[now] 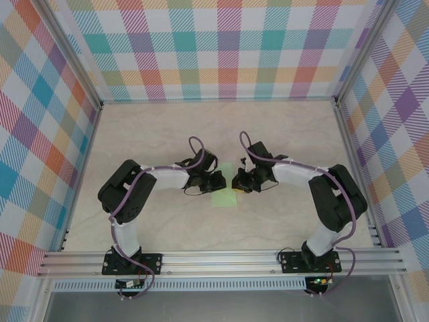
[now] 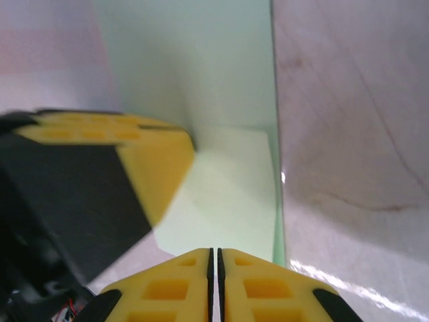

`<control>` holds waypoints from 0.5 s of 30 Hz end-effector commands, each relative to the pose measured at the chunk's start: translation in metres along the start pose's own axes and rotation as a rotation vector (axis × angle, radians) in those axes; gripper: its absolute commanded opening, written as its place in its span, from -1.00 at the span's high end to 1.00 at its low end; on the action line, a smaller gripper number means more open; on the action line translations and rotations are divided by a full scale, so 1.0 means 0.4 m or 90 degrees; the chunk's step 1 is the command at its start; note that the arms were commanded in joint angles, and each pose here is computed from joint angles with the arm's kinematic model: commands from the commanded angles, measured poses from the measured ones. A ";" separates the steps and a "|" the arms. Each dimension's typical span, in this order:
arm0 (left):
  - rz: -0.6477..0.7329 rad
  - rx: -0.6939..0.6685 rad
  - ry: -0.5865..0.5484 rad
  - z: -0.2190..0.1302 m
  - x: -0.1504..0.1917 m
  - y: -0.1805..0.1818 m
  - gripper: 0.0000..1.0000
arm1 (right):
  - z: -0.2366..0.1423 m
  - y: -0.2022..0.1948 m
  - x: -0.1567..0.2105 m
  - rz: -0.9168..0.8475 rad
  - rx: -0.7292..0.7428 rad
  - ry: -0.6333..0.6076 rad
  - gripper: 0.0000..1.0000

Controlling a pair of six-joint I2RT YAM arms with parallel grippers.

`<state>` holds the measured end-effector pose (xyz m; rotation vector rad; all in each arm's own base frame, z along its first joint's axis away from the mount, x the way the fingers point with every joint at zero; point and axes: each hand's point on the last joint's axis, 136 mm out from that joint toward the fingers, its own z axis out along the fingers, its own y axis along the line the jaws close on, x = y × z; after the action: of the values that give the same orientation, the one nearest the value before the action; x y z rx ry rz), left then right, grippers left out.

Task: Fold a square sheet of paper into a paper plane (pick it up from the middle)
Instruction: Fold the triangle a second time at the center of the table.

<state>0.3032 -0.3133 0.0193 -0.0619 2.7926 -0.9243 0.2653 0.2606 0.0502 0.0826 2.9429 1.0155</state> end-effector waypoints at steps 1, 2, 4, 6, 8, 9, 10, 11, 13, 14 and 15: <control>-0.026 -0.055 0.012 0.016 0.020 0.082 0.75 | 0.003 0.014 -0.031 0.015 -0.007 -0.016 0.76; -0.027 -0.055 0.012 0.017 0.020 0.083 0.75 | 0.009 0.013 -0.035 0.017 -0.007 -0.015 0.77; -0.027 -0.054 0.012 0.016 0.020 0.082 0.75 | 0.018 0.015 -0.040 0.017 -0.010 -0.011 0.77; -0.029 -0.054 0.012 0.015 0.022 0.083 0.75 | 0.028 0.013 -0.045 0.016 -0.008 -0.006 0.78; -0.030 -0.053 0.011 0.016 0.021 0.083 0.75 | 0.039 0.014 -0.047 0.011 -0.011 0.005 0.78; -0.030 -0.053 0.011 0.015 0.021 0.082 0.75 | 0.044 0.012 -0.048 0.012 -0.010 0.009 0.78; -0.030 -0.052 0.011 0.015 0.021 0.082 0.75 | 0.052 0.008 -0.047 0.013 -0.009 0.014 0.79; -0.030 -0.052 0.011 0.015 0.022 0.082 0.75 | 0.057 0.003 -0.046 0.015 -0.005 0.018 0.79; -0.029 -0.052 0.012 0.014 0.022 0.081 0.75 | 0.067 -0.012 -0.042 0.020 0.006 0.025 0.80; -0.027 -0.051 0.011 0.012 0.020 0.079 0.75 | 0.072 -0.020 -0.040 0.021 0.013 0.028 0.80; -0.025 -0.051 0.009 0.011 0.019 0.078 0.75 | 0.076 -0.031 -0.036 0.025 0.022 0.032 0.80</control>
<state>0.3034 -0.3132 0.0191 -0.0626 2.7878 -0.9385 0.2808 0.2684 0.0234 0.1368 2.9959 0.9951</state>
